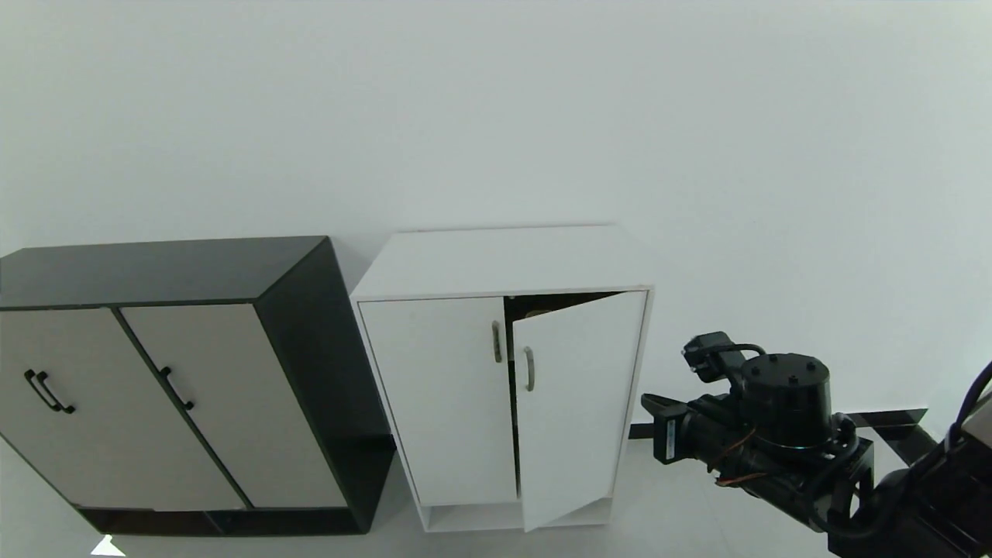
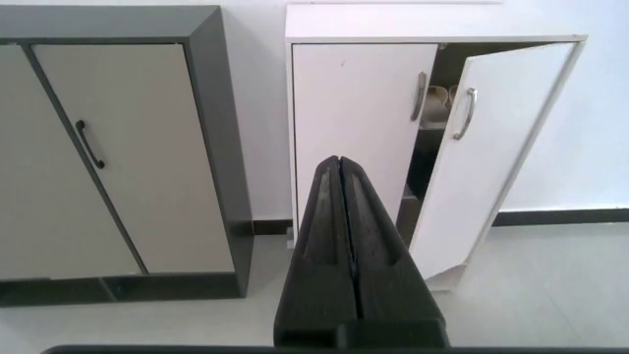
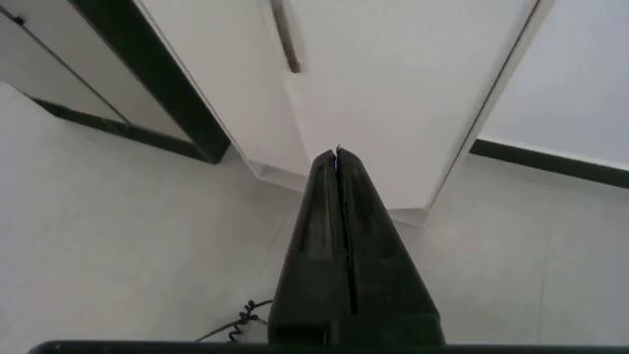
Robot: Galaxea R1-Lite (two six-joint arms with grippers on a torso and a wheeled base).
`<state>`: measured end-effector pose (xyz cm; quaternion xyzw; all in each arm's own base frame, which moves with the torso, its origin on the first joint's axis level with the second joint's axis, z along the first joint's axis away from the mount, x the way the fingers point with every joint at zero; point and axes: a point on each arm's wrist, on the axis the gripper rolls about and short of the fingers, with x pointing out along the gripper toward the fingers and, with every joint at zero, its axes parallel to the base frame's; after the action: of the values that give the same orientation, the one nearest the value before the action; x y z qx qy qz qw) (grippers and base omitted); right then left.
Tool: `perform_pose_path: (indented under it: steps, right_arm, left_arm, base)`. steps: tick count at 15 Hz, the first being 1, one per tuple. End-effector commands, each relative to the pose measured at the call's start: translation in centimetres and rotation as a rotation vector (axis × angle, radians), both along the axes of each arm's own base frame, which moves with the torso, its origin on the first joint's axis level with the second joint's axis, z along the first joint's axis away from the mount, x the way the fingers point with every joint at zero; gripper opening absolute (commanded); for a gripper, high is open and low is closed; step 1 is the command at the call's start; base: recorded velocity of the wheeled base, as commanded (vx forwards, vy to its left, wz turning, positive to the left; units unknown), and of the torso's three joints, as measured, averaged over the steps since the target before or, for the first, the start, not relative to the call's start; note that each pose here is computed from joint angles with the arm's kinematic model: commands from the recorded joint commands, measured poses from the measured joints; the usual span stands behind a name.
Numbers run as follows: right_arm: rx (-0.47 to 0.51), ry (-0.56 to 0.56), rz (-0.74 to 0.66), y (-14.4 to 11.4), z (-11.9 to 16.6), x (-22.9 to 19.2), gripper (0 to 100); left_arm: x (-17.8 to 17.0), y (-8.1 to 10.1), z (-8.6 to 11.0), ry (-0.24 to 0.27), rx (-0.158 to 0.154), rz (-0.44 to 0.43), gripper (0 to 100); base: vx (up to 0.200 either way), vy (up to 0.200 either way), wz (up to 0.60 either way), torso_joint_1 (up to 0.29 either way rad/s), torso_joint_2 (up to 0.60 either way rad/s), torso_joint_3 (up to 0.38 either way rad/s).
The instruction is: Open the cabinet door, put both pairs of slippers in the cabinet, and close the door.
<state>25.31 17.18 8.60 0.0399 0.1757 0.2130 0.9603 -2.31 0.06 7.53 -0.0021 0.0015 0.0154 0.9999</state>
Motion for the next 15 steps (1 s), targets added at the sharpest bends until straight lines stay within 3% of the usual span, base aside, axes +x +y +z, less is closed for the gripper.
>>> perform_pose_path:
  steps: [1, 13, 15]
  right_arm:
    - [-0.007, 0.01, 0.006, 0.2, -0.4, -0.1, 0]
    - [-0.016, 0.019, 0.09, 3.1, -3.7, -0.5, 0]
    - [-0.015, 0.021, 0.111, 3.7, -4.0, -0.6, 0]
  left_arm:
    - [0.0, 0.0, 0.0, 0.002, 0.0, 0.001, 0]
    - [0.0, 0.0, 0.0, 0.002, 0.0, 0.001, 0]
    - [0.0, 0.0, 0.0, 0.002, 0.0, 0.001, 0]
  base:
    - [0.2, 0.0, 0.0, 0.012, 0.01, 0.002]
    - [0.2, 0.0, 0.0, 0.004, 0.01, 0.002]
    - [0.0, 0.0, 0.0, 0.0, 0.0, 0.0]
